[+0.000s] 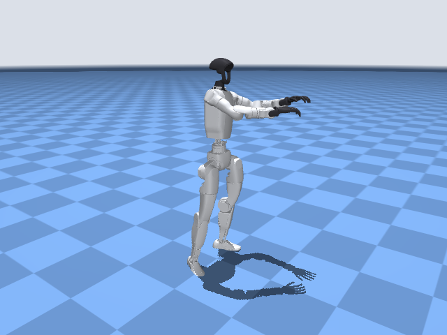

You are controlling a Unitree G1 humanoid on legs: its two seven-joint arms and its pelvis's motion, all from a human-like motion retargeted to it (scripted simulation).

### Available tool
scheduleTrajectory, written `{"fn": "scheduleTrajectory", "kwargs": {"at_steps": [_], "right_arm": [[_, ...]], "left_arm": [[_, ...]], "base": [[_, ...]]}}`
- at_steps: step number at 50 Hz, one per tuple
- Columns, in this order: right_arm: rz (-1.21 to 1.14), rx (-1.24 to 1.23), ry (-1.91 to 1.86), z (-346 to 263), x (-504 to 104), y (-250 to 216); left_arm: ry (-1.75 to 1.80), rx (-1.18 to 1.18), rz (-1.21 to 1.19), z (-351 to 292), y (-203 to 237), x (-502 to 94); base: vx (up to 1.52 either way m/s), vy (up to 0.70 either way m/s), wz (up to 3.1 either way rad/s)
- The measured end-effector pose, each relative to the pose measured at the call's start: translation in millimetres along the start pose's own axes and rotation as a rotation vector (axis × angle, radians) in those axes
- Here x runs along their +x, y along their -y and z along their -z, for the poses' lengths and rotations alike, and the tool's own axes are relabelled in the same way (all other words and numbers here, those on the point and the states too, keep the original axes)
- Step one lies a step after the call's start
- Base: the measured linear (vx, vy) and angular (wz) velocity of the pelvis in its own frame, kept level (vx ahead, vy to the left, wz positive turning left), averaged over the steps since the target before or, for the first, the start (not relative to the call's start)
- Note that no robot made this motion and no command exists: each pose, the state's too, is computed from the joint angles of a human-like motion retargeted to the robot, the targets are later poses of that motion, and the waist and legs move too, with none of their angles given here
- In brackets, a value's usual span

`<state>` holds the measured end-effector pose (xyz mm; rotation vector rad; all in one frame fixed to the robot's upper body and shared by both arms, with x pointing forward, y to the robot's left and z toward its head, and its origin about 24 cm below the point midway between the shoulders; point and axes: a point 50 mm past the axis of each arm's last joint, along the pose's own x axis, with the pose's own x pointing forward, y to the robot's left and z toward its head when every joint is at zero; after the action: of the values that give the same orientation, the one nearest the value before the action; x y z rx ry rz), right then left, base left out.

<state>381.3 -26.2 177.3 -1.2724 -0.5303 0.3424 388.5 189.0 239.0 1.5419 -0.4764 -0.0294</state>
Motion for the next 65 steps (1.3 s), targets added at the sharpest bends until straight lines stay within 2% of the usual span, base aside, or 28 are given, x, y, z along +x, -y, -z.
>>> {"fn": "scheduleTrajectory", "kwargs": {"at_steps": [3, 7, 15, 19, 22, 31, 35, 45, 49, 57, 60, 65], "right_arm": [[-0.043, 0.014, -0.050, 13.2, -5.8, -10.9], [0.013, 0.002, -0.053, 21.3, -8.2, 3.3], [0.297, -0.021, 0.061, 9.1, -10.8, 78.7], [0.337, -0.046, 0.095, 6.0, -15.2, 87.8], [0.281, -0.072, 0.075, 12.8, -17.5, 75.4], [0.016, -0.049, -0.116, 56.8, -30.5, 14.0], [0.071, -0.038, -0.139, 65.6, -34.2, 27.1], [0.296, -0.104, -0.058, 57.4, -39.5, 97.2], [0.228, -0.133, -0.080, 67.5, -46.5, 85.1], [0.009, -0.143, -0.202, 100.0, -62.4, 39.3], [0.043, -0.134, -0.216, 103.1, -63.4, 45.2], [0.176, -0.145, -0.178, 94.3, -59.3, 79.7]], "left_arm": [[0.018, 0.011, -0.040, -2.9, -12.8, 2.8], [0.002, 0.019, 0.000, 1.6, -5.0, 0.0], [-0.075, 0.000, 0.314, 11.8, 71.0, -22.9], [-0.048, -0.037, 0.352, -1.3, 89.9, -26.6], [0.006, -0.053, 0.292, -17.6, 83.6, -18.0], [0.196, -0.045, 0.024, -67.7, 27.8, 10.8], [0.221, -0.062, 0.013, -79.1, 30.2, 11.6], [0.169, -0.101, 0.300, -87.9, 92.5, 1.6], [0.204, -0.119, 0.240, -102.1, 81.2, 10.6], [0.312, -0.151, -0.015, -135.1, 27.0, 29.1], [0.324, -0.148, -0.034, -141.0, 23.3, 30.3], [0.309, -0.149, 0.087, -146.0, 49.7, 26.4]], "base": [[0.00, 0.00, 0.00], [0.00, 0.00, 0.00], [0.00, 0.00, 0.00], [0.00, 0.00, 0.00], [0.00, 0.00, 0.00], [0.00, 0.00, 0.00], [0.00, 0.00, 0.00], [0.00, 0.00, 0.00], [0.00, 0.00, 0.00], [0.00, 0.00, 0.00], [0.00, 0.00, 0.00], [0.00, 0.00, 0.00]]}}
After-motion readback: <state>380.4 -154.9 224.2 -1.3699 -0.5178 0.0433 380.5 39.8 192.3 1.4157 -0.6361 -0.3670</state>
